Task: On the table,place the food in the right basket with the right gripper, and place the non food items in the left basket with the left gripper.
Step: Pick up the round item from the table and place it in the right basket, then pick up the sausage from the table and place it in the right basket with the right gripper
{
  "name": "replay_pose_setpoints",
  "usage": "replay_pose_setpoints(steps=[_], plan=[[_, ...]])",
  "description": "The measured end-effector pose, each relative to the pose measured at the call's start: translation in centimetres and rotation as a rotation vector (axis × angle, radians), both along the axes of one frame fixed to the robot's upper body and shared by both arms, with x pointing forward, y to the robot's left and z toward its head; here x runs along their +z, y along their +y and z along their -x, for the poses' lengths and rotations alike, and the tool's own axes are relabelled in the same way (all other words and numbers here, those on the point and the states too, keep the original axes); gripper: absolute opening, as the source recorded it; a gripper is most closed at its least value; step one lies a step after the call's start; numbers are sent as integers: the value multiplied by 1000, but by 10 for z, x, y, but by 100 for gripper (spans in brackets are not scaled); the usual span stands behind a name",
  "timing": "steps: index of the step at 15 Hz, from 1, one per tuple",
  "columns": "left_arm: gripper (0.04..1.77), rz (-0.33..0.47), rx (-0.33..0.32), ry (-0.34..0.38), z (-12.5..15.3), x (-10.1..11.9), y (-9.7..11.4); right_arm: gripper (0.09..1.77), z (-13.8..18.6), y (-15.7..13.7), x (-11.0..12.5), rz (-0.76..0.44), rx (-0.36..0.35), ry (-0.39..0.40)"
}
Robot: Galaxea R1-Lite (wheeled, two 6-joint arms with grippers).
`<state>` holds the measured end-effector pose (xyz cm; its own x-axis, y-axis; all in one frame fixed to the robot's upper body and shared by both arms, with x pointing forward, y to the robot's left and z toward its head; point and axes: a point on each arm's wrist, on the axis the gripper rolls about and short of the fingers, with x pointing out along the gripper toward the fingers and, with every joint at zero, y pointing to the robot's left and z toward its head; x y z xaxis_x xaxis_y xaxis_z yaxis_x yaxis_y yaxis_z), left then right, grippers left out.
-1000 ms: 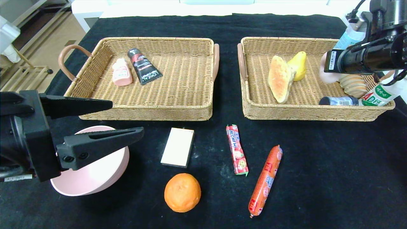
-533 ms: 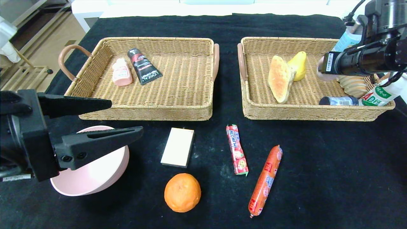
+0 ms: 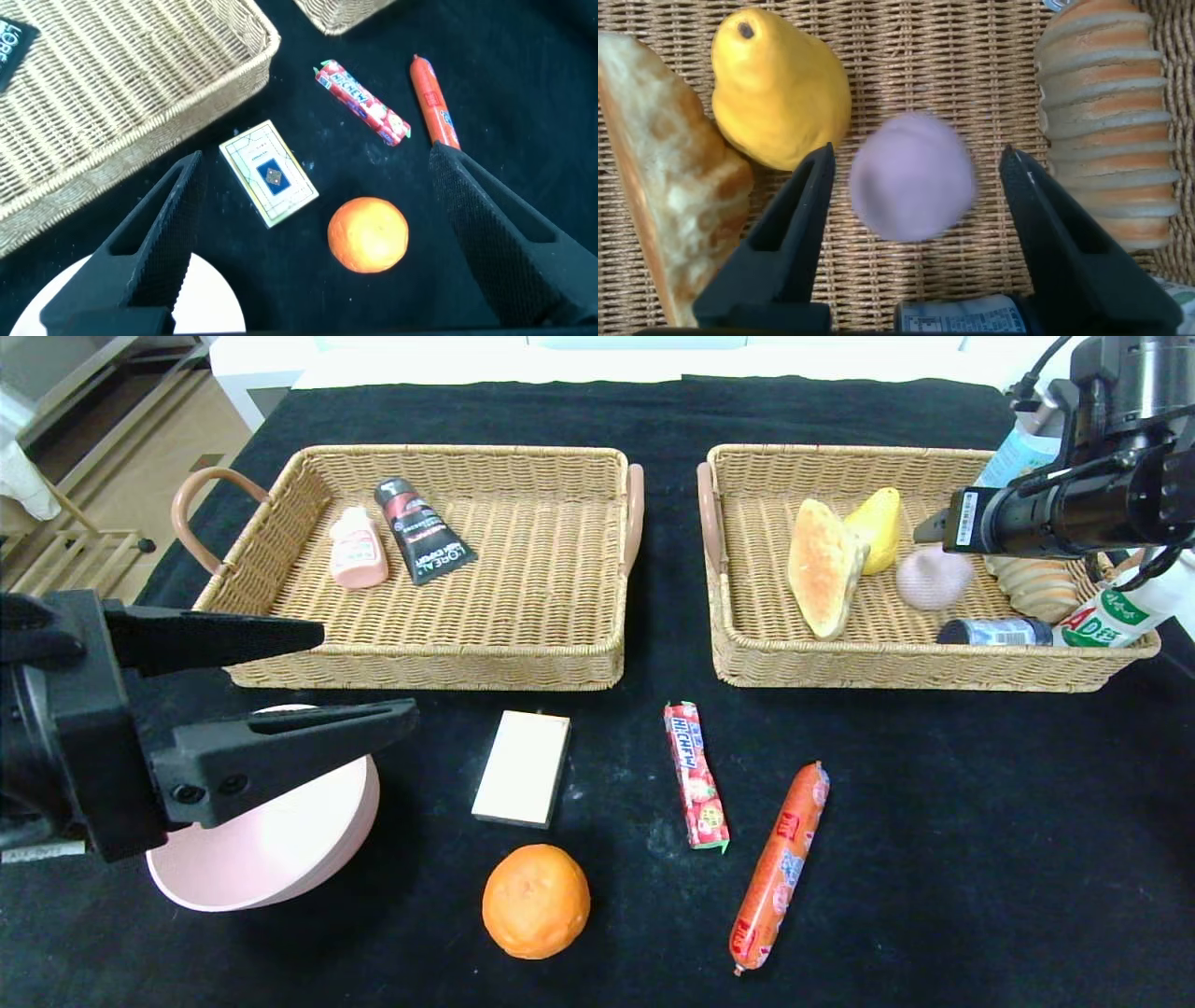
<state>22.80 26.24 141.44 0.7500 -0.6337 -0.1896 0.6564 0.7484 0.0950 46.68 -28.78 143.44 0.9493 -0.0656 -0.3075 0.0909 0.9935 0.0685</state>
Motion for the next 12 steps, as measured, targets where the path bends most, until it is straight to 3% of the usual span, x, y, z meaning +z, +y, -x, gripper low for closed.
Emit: replay_pose_setpoints(steps=[5,12], plan=[[172,-4,0,8,0,-2,0,150,1,0,1,0,0,0],[172,-4,0,8,0,-2,0,162,1,-1,1,1,-2,1]])
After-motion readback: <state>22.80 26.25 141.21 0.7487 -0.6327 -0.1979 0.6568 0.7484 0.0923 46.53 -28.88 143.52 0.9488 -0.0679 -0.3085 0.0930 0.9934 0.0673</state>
